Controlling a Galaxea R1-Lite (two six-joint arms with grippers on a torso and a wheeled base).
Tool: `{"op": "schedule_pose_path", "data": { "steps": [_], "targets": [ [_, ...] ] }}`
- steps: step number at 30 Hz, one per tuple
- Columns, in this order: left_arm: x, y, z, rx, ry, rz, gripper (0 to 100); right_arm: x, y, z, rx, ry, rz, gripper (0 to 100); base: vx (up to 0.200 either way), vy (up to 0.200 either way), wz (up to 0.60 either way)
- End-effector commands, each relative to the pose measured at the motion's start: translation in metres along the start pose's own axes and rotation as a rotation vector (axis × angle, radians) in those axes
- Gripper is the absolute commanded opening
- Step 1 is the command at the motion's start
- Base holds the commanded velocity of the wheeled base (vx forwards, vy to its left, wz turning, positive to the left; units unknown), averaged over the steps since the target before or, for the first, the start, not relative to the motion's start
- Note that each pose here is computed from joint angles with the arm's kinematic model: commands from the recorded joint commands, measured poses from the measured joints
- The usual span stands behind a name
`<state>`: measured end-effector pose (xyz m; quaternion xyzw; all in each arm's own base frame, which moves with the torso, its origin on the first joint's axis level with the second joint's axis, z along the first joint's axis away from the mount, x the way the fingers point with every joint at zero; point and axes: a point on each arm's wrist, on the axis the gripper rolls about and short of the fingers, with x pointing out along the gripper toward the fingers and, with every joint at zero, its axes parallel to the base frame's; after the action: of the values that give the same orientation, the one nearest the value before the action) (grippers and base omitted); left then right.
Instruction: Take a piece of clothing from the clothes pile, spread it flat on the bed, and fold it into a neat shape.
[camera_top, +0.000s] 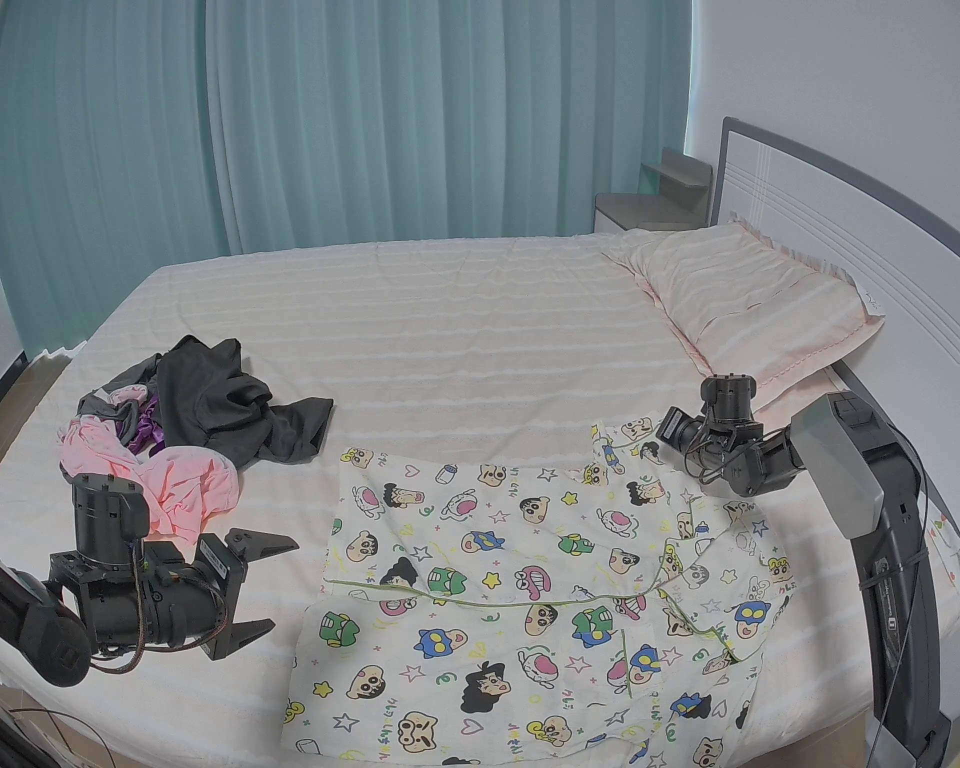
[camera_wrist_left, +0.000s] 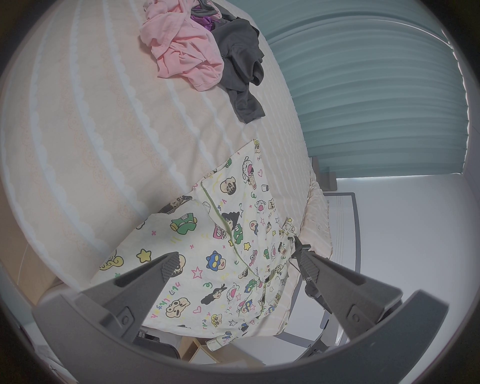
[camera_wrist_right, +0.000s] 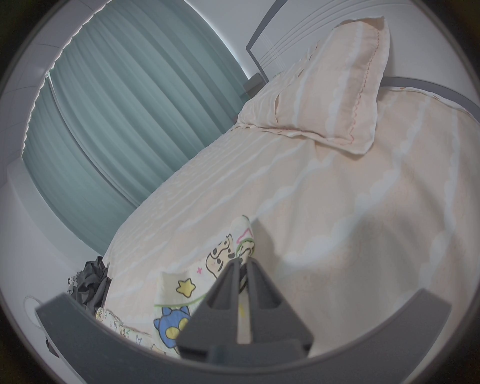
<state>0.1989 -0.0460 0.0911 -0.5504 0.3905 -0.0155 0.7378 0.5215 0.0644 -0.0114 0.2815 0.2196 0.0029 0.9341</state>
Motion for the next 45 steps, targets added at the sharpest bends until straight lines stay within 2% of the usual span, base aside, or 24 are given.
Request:
{"op": "schedule_pose_path", "data": {
  "steps": [1,11,21,22,33,39,40,45],
  "targets": [
    [0.000,0.000,0.000,-0.001,0.000,0.001,100,0.000,-0.001,0.015,0.007,-0.045,0.004,0,0.000,0.000,0.00],
    [0.000,0.000,0.000,-0.001,0.000,0.001,100,0.002,-0.001,0.044,0.012,-0.139,0.025,0,0.000,0.000,0.00],
    [0.000,0.000,0.000,-0.001,0.000,0.001,100,0.009,-0.015,0.040,-0.001,-0.128,-0.003,0,0.000,0.000,0.00],
    [0.000,0.000,0.000,-0.001,0.000,0.001,100,0.009,-0.016,0.040,0.000,-0.125,-0.007,100,0.000,0.000,0.00],
    [0.000,0.000,0.000,-0.001,0.000,0.001,100,-0.001,-0.018,0.046,0.002,-0.121,-0.020,100,0.000,0.000,0.00],
    [0.000,0.000,0.000,0.000,0.000,0.000,100,-0.020,0.001,0.058,0.001,-0.140,0.001,100,0.000,0.000,0.00],
    [0.000,0.000,0.000,0.000,-0.001,-0.001,100,-0.027,0.015,0.061,-0.004,-0.148,0.018,100,0.000,0.000,0.00],
    [0.000,0.000,0.000,0.001,-0.001,-0.003,100,-0.039,0.047,0.059,-0.018,-0.170,0.041,100,0.000,0.000,0.00]
  ]
}}
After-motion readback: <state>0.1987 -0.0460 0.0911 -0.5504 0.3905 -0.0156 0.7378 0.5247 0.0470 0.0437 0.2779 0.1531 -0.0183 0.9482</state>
